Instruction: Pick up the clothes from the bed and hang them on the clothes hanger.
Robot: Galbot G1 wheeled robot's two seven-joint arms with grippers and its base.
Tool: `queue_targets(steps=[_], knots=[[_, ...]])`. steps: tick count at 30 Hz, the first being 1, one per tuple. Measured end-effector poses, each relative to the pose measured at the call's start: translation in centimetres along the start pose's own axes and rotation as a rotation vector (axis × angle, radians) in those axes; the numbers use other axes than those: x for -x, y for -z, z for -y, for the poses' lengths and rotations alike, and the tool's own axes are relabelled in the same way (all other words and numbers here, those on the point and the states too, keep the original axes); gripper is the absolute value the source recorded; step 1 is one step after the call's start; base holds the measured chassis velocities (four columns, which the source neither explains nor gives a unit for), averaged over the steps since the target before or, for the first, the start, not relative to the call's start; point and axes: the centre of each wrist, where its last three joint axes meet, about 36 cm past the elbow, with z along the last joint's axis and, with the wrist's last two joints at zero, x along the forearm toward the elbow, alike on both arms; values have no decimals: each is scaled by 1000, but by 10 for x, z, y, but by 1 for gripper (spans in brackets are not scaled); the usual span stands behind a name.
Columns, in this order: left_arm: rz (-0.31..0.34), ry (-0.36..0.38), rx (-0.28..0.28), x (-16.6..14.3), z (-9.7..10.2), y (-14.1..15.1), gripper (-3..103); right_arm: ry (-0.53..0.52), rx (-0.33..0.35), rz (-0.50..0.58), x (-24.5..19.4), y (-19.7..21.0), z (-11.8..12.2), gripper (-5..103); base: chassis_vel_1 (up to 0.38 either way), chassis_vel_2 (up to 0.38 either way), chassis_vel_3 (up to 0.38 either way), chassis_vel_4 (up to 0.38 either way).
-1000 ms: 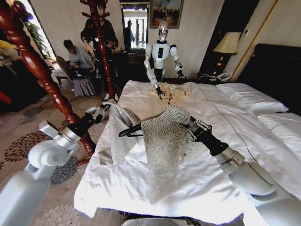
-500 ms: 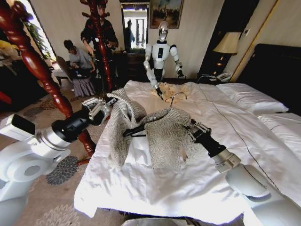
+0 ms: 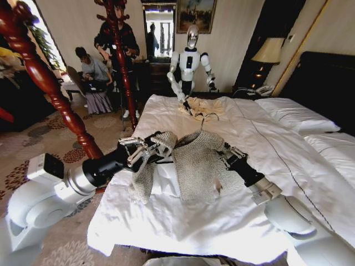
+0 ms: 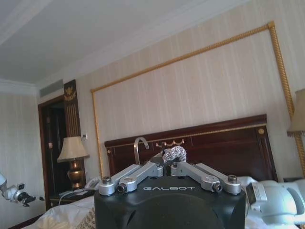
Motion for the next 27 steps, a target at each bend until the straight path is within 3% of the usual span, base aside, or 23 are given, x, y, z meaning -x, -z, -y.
queue_targets(steps=[5, 14, 22, 27], knots=[[-29, -15, 28, 1, 1, -3, 2, -81, 46, -67, 1, 5, 3, 25, 0, 0, 0, 0], [-8, 3, 42, -3, -3, 4, 2, -153, 12, -174, -2, 6, 2, 25, 0, 0, 0, 0], [-10, 36, 23, -1, -2, 1, 2, -134, 18, -165, -5, 15, -7, 25, 0, 0, 0, 0], [-5, 27, 31, 3, -7, 14, 2, -98, -47, -164, -7, 9, -15, 25, 0, 0, 0, 0]])
